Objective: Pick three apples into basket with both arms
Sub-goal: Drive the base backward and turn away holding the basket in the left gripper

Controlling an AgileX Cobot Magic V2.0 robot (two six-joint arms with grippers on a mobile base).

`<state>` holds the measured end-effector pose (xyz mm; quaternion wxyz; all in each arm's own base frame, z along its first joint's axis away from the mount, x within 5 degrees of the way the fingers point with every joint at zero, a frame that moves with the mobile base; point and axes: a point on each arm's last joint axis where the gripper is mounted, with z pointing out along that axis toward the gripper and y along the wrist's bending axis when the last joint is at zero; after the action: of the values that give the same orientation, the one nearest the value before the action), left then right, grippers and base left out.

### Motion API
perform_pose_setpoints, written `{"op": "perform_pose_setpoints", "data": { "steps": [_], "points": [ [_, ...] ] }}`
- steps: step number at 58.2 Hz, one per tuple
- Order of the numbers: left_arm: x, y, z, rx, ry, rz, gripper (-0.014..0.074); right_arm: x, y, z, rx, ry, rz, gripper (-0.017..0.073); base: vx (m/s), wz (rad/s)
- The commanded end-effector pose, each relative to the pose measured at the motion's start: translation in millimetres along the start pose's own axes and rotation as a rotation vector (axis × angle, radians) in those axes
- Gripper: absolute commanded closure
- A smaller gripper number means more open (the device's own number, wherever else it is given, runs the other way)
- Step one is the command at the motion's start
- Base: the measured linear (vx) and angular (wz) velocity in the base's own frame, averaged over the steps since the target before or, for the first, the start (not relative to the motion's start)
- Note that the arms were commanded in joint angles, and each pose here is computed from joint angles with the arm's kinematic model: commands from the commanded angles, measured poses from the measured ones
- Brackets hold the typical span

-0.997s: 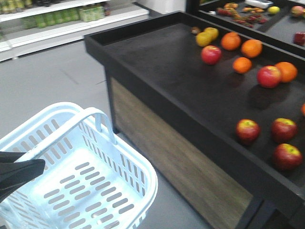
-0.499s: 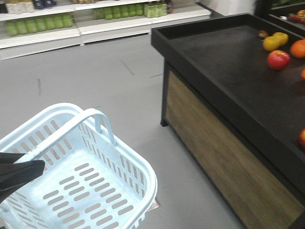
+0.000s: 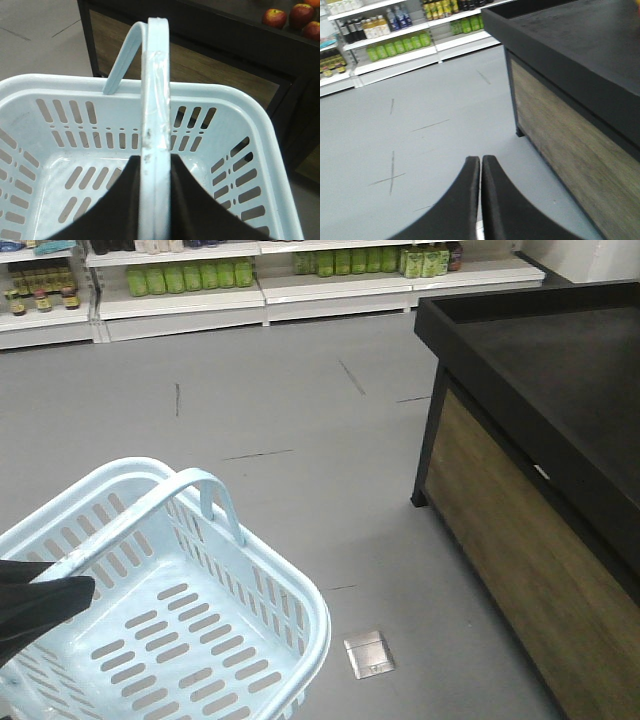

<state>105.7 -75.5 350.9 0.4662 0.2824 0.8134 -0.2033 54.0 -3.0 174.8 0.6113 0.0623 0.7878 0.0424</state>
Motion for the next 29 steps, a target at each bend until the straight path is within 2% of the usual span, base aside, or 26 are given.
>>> {"op": "perform_pose_setpoints", "data": {
  "steps": [1,29],
  "points": [
    [-15.2,0.1,-5.7,-0.014,-0.115,-0.02,0.06,-3.1,1.6,0.2,-0.021,-0.069,-0.007,0.0564,-0.02,0.35],
    [-15.2,0.1,-5.7,-0.014,-0.115,-0.02,0.06,-3.1,1.6,0.2,-0.021,-0.069,-0.007,0.0564,0.05,0.42]
  ]
}}
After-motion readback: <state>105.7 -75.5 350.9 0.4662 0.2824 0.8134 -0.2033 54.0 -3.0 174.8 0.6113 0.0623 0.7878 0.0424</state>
